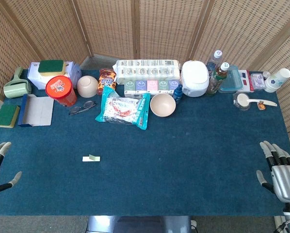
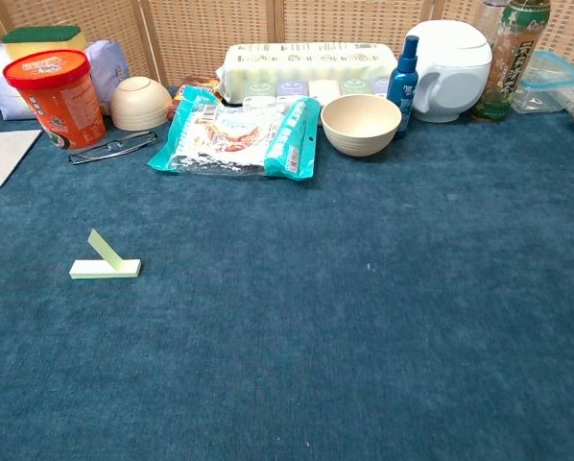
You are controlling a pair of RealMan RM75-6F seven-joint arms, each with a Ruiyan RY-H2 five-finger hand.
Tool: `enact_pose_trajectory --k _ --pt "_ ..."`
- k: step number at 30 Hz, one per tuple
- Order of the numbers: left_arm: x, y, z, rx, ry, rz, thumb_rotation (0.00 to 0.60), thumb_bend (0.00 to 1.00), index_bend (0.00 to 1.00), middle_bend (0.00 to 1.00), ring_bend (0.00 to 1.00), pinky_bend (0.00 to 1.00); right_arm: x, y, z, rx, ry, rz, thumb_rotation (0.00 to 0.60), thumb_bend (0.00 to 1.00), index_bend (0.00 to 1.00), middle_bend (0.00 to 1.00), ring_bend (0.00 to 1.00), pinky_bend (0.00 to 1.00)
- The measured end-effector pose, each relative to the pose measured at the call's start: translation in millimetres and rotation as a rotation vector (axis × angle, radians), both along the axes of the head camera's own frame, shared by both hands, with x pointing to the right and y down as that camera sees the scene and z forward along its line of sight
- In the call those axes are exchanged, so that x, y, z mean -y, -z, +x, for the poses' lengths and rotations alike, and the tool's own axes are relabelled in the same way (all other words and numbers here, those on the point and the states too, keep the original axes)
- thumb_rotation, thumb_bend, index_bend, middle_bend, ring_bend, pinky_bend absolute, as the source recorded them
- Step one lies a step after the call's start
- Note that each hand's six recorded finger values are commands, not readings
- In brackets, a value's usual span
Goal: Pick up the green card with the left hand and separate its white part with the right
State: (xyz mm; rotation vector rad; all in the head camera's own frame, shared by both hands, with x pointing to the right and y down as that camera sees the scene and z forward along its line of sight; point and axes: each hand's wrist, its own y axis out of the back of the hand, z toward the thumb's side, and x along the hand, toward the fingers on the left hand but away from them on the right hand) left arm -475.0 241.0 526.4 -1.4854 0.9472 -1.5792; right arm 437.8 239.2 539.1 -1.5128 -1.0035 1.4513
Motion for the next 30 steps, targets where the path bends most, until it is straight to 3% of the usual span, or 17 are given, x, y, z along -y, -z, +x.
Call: enact_pose_trajectory --k 17,30 --pt "2.3 4.6 -4.2 0.002 -0.008 0.016 0.401 0.24 0.1 0.14 0.17 0.19 1.2 -1.5 -6.5 0.01 0.01 0.005 0.6 0.4 0.0 0.12 0.11 0.18" --pt "23.4 0.0 11.3 -0.012 -0.08 0.012 0.402 0.24 0.13 0.18 0.2 0.24 -2.0 -5.4 -4.7 0.005 -0.002 -0.008 0.6 0.4 0.0 0.12 0.1 0.18"
